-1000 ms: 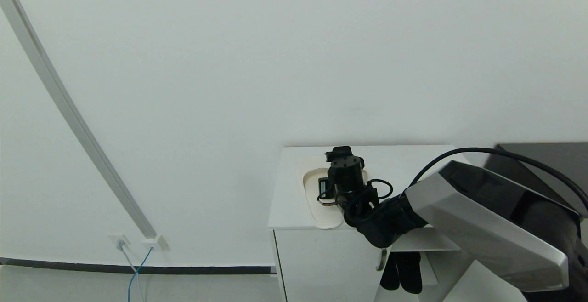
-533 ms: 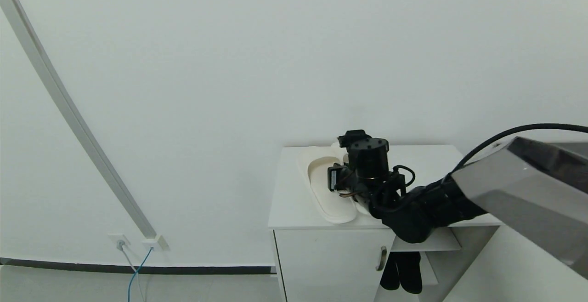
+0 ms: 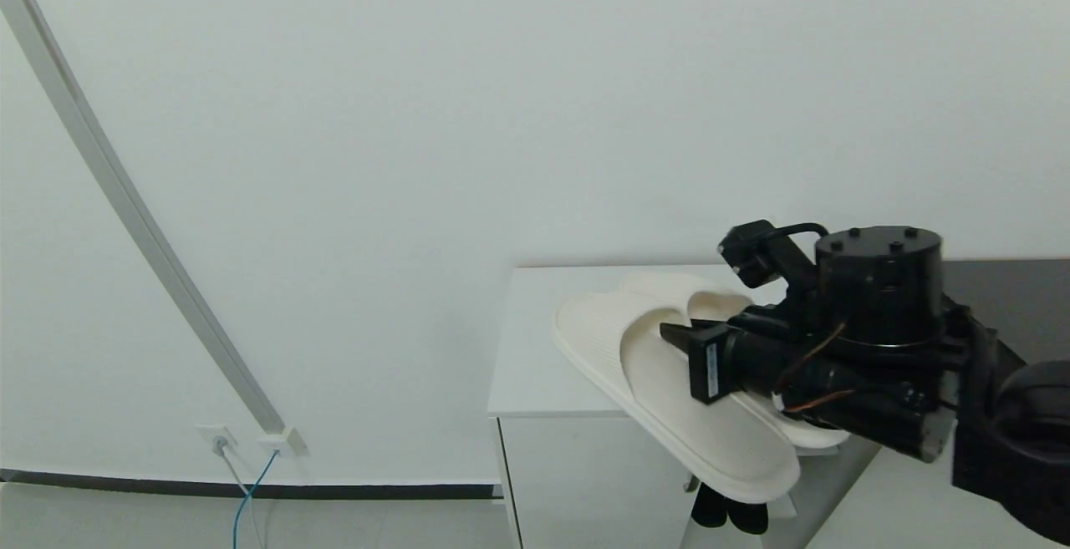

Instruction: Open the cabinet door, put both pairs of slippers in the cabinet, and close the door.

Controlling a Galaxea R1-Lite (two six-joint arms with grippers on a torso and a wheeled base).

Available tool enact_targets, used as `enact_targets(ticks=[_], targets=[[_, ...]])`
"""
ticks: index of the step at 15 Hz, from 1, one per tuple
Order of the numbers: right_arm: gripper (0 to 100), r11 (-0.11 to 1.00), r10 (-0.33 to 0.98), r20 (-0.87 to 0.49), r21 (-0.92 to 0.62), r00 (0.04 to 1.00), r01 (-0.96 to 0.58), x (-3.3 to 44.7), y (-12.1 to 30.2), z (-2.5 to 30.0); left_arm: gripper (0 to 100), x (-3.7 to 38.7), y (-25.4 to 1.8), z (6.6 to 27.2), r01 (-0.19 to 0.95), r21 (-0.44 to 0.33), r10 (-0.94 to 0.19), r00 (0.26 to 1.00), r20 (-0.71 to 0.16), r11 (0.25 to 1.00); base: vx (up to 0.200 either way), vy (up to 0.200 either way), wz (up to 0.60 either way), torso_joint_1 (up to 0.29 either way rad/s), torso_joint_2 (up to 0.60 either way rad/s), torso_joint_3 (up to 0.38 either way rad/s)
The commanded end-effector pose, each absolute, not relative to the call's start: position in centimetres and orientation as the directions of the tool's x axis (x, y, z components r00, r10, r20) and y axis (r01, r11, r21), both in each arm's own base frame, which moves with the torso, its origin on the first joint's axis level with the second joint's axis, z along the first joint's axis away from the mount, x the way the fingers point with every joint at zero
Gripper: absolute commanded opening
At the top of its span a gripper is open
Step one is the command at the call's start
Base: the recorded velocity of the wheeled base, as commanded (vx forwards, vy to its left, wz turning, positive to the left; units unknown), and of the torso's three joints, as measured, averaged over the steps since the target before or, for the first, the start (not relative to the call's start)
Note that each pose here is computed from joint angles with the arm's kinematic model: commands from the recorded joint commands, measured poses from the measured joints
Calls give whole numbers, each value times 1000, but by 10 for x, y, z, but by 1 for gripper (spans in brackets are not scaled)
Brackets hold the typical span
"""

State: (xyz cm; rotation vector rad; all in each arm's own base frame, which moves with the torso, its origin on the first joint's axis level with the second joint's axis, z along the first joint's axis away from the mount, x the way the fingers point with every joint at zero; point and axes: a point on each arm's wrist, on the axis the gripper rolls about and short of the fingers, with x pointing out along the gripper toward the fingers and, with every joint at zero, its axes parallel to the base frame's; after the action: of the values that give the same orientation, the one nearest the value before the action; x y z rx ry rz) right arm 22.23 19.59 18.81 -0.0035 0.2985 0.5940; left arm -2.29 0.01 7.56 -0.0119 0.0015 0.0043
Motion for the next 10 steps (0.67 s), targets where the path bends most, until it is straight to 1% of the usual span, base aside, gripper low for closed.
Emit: enact_targets(ticks=[1,2,8,10], targets=[[0,812,576,-227,46,786,-582,196,177,204,0,-23,0,76,-5,-12,5,1000,-3,1000,0,0,0,0,0,0],[0,809,576,-224,21,786,-587,196,176,203,0,-23,0,76,-5,-11,5,1000,-3,1000,0,0,0,0,0,0],[0,806,581,-218,18,784,-592,200,180,197,0,-23,0,76,-5,-11,5,1000,-3,1000,0,0,0,0,0,0],[0,807,579,-219,17,785,-590,200,180,197,0,-23,0,76,-5,-14,5,1000,-3,1000,-200,0,0,2,5,2]])
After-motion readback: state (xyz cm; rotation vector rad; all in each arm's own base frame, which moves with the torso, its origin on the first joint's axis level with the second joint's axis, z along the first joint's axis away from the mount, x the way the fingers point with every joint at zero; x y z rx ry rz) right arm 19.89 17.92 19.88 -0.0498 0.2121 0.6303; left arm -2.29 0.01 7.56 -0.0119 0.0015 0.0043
